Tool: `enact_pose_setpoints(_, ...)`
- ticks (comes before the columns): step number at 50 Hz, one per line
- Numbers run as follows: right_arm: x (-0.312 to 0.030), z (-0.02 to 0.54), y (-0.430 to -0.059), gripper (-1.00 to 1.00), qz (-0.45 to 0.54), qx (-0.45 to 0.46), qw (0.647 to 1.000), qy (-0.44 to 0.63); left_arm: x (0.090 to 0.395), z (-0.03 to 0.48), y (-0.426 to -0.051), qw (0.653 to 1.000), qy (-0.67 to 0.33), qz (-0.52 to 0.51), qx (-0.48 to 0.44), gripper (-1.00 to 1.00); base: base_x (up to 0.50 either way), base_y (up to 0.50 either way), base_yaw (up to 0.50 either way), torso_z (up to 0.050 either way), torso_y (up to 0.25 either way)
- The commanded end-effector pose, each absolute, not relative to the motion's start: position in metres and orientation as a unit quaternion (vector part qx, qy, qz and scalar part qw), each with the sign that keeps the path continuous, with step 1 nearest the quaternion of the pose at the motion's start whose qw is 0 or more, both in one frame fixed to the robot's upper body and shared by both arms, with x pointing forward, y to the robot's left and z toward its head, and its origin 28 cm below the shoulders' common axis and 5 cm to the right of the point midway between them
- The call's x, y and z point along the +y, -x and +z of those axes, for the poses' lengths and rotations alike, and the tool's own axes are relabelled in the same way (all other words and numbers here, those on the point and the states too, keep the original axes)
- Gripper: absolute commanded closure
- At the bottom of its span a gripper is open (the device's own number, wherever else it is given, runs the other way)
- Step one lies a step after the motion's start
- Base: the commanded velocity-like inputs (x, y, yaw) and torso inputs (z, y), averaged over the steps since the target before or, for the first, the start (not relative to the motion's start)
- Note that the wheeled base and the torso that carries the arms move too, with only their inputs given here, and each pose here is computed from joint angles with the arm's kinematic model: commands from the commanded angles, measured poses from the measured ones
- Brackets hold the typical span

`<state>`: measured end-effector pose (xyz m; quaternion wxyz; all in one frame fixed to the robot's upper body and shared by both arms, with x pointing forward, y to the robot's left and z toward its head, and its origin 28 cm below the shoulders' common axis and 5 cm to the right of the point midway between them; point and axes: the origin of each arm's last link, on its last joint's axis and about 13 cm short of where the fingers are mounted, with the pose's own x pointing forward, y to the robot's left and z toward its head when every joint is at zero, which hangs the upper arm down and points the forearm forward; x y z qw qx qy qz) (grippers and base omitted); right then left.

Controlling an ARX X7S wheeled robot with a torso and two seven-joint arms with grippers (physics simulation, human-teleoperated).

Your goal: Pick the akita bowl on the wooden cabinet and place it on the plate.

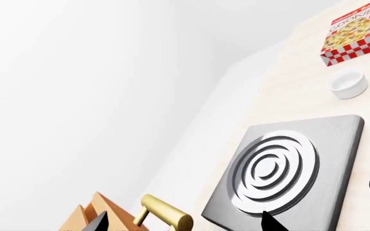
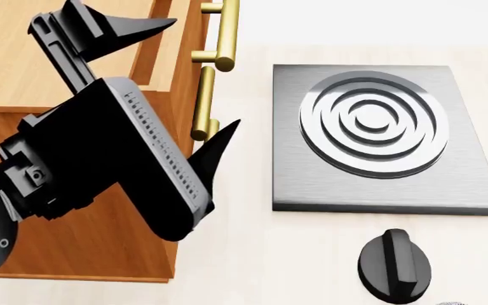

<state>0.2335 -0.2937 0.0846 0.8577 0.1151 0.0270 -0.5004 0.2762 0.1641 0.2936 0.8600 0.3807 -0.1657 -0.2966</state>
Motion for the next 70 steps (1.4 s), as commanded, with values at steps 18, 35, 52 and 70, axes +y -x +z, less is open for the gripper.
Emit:
enact_pose_setpoints(18, -0.285, 0.134, -0.236, -1.00, -0.463, -0.038, 0.876, -0.126, 0.169, 0.293, -0.275, 0.863, -0.378, -0.290, -0.166, -1.00, 0.00, 0.00, 0.00, 0.000, 0.000)
enact_pose_setpoints(35, -0.277, 0.152, -0.237, -1.00, -0.444, -0.069, 0.886, -0.117, 0.168, 0.297, -0.273, 0.864, -0.374, -0.291, -0.172, -1.00, 0.00, 0.00, 0.00, 0.000, 0.000)
enact_pose_setpoints(52, -0.260, 0.196, -0.232, -1.00, -0.401, -0.133, 0.901, -0.099, 0.167, 0.301, -0.271, 0.863, -0.370, -0.293, -0.179, -1.00, 0.00, 0.00, 0.00, 0.000, 0.000)
enact_pose_setpoints(70, -0.240, 0.232, -0.226, -1.00, -0.359, -0.188, 0.911, -0.072, 0.167, 0.301, -0.271, 0.863, -0.370, -0.293, -0.179, -1.00, 0.00, 0.00, 0.00, 0.000, 0.000)
